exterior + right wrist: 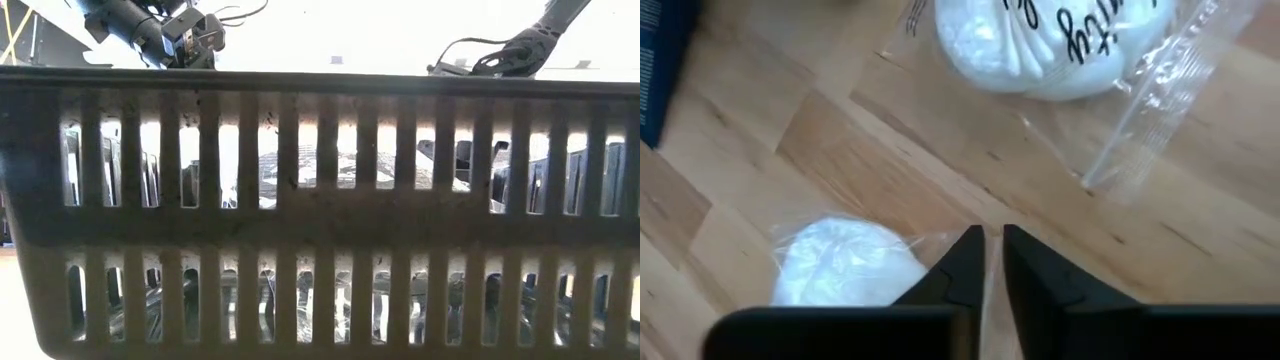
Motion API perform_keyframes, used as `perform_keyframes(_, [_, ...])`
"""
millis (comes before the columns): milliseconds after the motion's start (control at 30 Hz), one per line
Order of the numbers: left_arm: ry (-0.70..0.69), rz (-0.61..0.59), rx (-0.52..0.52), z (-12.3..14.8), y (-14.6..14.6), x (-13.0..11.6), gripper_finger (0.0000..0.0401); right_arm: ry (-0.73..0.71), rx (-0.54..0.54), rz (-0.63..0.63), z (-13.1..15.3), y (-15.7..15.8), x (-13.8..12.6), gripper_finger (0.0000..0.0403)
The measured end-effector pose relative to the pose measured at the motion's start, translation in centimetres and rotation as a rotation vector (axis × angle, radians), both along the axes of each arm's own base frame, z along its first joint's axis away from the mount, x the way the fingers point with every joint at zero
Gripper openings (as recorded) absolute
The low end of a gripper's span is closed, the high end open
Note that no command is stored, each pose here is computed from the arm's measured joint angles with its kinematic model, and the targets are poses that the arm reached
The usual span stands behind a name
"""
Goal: Pick & Place Travel size toiletries
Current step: Put the bottom pack of cotton buds into the top middle black bin
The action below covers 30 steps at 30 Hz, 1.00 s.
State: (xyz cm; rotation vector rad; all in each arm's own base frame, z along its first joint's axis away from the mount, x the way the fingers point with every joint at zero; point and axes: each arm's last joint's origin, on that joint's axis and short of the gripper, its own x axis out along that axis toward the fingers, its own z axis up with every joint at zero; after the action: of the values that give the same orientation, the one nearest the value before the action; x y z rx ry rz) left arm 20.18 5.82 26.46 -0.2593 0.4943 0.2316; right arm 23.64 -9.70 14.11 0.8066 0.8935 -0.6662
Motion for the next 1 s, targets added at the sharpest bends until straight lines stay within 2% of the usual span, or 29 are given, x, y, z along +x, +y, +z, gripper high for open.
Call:
perform_keyframes(167, [0.0,0.0,0.0,0.0,0.0,0.0,0.0017,0.008,-0.017,0.043,0.0,-0.1,0.0,0.0104])
perform_keyframes(300, [0.001,0.004,0.002,0.0,0.0,0.0,0.0017,0.01,0.011,0.064,-0.1,0.0,-0.1,0.0167])
perform_keyframes(433, [0.001,0.004,0.002,0.0,0.0,0.0,0.0017,0.012,0.051,0.086,-0.1,-0.2,-0.4,0.0201])
perform_keyframes(533, [0.001,0.005,0.003,0.0,0.0,0.0,0.0017,0.008,0.079,0.119,-0.4,-0.5,-0.5,0.0203])
perform_keyframes(700, [0.001,0.005,0.003,0.0,0.0,0.0,0.0017,0.009,0.138,0.158,-1.3,-0.9,-0.4,0.0179])
perform_keyframes(1000, [0.002,0.007,0.004,0.0,0.0,0.0,0.0017,0.006,0.144,0.195,-1.9,-1.4,-0.4,0.0099])
